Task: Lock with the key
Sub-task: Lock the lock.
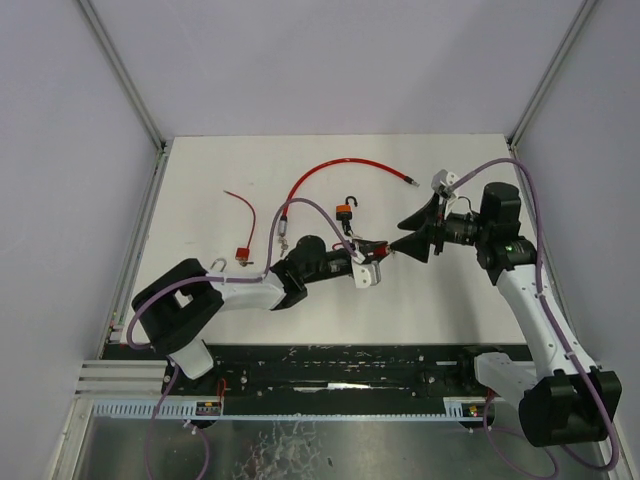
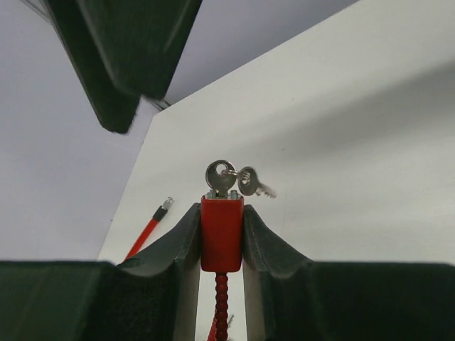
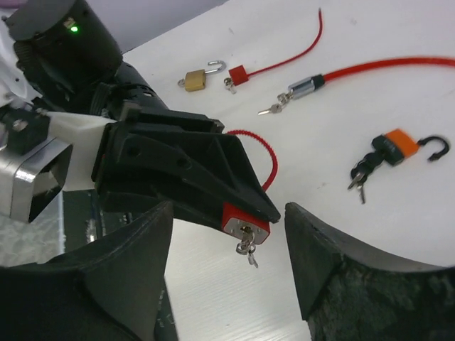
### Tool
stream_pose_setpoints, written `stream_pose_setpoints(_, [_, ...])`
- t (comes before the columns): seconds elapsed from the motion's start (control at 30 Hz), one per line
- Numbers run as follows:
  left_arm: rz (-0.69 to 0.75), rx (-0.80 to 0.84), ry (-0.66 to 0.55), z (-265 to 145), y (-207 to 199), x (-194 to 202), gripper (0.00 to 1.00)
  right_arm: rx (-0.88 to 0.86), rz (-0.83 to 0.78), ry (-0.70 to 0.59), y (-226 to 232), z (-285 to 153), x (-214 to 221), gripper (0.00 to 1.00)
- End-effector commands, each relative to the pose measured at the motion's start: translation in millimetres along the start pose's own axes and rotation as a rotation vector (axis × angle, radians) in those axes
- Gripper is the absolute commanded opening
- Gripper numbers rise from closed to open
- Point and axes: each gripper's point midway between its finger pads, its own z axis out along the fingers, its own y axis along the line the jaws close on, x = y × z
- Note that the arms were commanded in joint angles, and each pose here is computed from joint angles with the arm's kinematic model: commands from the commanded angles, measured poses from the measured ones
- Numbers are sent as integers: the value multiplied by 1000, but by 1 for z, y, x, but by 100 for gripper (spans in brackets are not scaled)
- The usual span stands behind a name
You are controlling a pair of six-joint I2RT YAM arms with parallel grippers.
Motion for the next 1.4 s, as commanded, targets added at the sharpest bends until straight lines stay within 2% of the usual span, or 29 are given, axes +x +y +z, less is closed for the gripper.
stream_pose_setpoints(0.0, [176, -39, 13, -3, 13, -1, 0, 26, 110, -12, -11, 4, 4, 65])
stream_pose_setpoints(0.1, [184, -40, 12, -4, 13, -1, 0, 51, 163, 19, -20, 6, 13, 57])
stream_pose_setpoints(0.37, [189, -45, 8, -4, 14, -3, 0, 31, 280, 69, -27, 12, 35, 48])
stream_pose_setpoints(0.67, [190, -41, 4, -4, 13, -3, 0, 17, 315, 81, -28, 15, 40, 35])
stream_pose_setpoints(0.8, [193, -44, 1, -5, 13, -4, 0, -13, 345, 83, -24, 18, 42, 25])
stream_pose_setpoints(1.03, [217, -60, 6, -6, 16, -3, 0, -39, 404, 93, -21, 22, 44, 1])
stream_pose_setpoints(1.23, [279, -81, 28, -7, 20, 2, 0, -84, 545, 109, -18, 26, 47, 0])
stream_pose_setpoints(1.37, [340, -88, 90, -7, 21, 14, 0, -117, 669, 123, -20, 29, 52, 0])
